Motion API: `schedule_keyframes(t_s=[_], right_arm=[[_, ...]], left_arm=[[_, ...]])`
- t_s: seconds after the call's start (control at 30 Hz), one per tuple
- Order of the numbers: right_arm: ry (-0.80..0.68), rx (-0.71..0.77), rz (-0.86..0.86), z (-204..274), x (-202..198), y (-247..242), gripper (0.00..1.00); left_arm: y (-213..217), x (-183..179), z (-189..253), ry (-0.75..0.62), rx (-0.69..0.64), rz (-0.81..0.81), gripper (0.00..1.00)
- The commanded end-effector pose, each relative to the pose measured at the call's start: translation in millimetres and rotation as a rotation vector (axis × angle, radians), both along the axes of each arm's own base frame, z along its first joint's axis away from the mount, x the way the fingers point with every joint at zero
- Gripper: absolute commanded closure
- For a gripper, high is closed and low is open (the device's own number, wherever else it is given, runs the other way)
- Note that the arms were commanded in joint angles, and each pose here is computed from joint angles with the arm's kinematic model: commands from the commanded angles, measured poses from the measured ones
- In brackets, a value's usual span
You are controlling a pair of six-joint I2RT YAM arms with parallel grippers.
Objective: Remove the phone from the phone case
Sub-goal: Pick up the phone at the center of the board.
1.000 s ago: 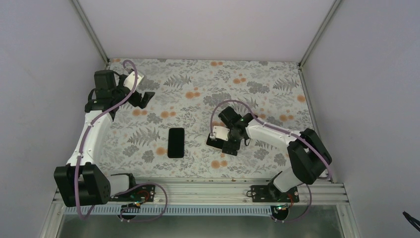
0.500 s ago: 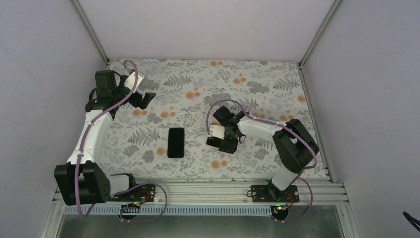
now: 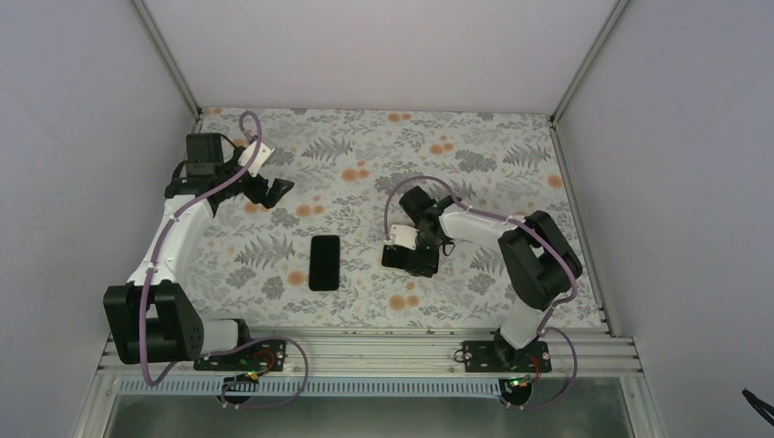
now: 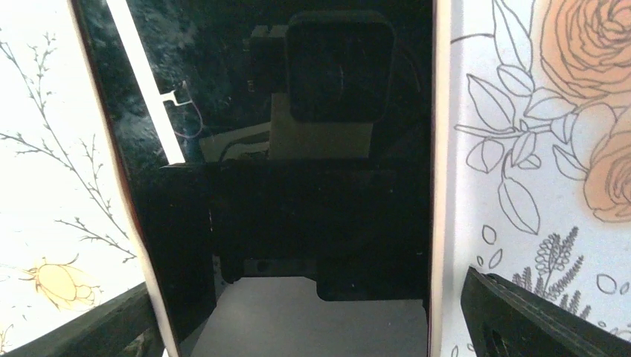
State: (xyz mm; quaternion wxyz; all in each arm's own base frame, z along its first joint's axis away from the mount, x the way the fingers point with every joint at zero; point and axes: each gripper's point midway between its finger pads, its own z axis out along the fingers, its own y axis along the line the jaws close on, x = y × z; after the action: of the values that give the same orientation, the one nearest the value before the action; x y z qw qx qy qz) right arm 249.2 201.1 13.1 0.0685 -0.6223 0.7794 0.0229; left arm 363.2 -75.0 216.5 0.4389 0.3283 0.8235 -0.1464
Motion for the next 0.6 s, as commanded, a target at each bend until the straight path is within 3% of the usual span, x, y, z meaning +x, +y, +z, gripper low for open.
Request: schedule_keyframes(t_s=[0.0,0.2,0.33,0.57], right_arm=[[0.055,-0.01,0.039,-14.4,-5.4,0.7,0.0],[0.066,-0.007,0.062,-15.8,-8.2,1.0,0.08],[0.025,-0.048,0.042,-19.8,-2.0,-6.4,0.27],[-0.08,0.002,-0.01,-2.8,15.6,0.7,0.42]], left_arm=[[-6.2,-1.8,8.6,-0.012,-0.011,-0.046,0.0],[-16.7,-6.1,0.1,0.02,-0.01,-0.081,0.0],[-42.5,-14.2,-13.5,0.085,0.024,-0.131,0.0],[-66.1,-17.5,-27.3,0.267,-0.065,-0.233,0.0]])
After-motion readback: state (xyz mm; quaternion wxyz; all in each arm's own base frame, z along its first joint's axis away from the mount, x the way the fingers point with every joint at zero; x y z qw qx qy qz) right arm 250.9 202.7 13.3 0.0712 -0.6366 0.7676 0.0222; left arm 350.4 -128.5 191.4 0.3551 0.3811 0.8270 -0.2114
